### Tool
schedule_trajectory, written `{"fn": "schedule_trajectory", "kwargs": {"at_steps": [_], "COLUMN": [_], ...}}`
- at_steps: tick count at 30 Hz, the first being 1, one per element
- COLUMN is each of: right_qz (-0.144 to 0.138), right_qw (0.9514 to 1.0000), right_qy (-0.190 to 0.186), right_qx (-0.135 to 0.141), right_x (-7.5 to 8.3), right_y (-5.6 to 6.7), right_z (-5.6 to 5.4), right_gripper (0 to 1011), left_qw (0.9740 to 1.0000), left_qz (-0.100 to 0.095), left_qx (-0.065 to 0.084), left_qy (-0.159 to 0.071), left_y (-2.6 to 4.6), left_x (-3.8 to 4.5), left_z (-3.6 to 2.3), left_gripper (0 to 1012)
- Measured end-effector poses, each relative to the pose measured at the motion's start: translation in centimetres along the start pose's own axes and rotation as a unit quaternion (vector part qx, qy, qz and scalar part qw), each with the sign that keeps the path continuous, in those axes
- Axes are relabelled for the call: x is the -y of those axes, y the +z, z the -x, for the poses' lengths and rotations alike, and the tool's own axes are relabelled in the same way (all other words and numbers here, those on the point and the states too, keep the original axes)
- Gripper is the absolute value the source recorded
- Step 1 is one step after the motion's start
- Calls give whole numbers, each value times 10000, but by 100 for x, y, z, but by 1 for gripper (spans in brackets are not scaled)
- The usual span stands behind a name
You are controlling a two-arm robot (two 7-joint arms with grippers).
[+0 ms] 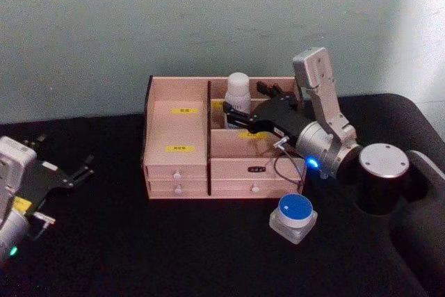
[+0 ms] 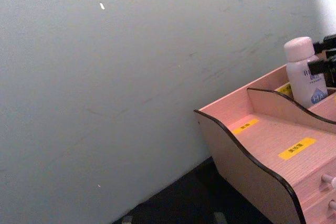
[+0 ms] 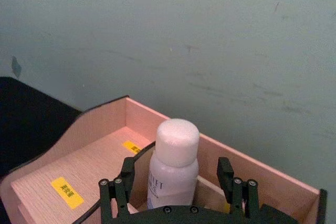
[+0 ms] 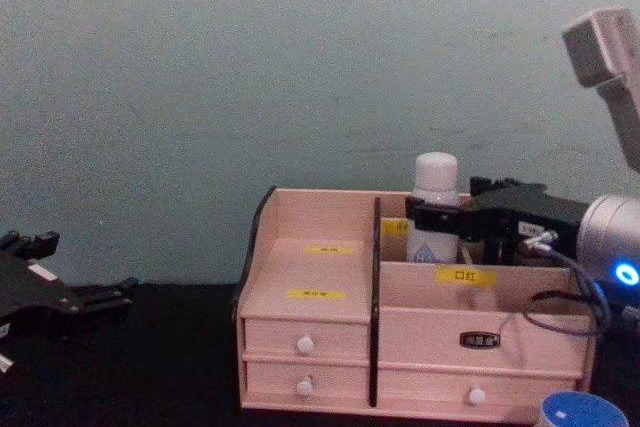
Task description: Pick up the facial cleanser and watermelon frost from the table and place them into the tiered storage box.
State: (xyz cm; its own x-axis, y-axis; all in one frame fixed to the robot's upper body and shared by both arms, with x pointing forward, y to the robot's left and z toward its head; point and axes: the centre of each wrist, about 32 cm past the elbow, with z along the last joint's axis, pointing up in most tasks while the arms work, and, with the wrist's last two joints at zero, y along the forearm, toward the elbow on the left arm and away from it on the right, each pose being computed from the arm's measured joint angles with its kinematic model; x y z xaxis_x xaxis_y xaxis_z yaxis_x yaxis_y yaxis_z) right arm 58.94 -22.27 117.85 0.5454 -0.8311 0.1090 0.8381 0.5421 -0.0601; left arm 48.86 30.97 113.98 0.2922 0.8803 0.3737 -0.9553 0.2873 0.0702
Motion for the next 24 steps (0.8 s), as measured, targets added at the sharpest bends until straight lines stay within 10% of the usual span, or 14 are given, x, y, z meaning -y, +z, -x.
{"fn": "schedule_trajectory", "kwargs": {"at_steps": [24], "right_qz": [-147], "right_qw": [9980], "right_qy": [606], "right_qx": [137], "right_x": [1016], "right_y": [156], "right_z": [-242], "right_gripper": [1000], "left_qw": [10000], "left_qz": [0], "left_qx": [0], "left_qy": [0], "left_y": [0], "left_x": [0], "left_z": [0], "left_gripper": [1001]}}
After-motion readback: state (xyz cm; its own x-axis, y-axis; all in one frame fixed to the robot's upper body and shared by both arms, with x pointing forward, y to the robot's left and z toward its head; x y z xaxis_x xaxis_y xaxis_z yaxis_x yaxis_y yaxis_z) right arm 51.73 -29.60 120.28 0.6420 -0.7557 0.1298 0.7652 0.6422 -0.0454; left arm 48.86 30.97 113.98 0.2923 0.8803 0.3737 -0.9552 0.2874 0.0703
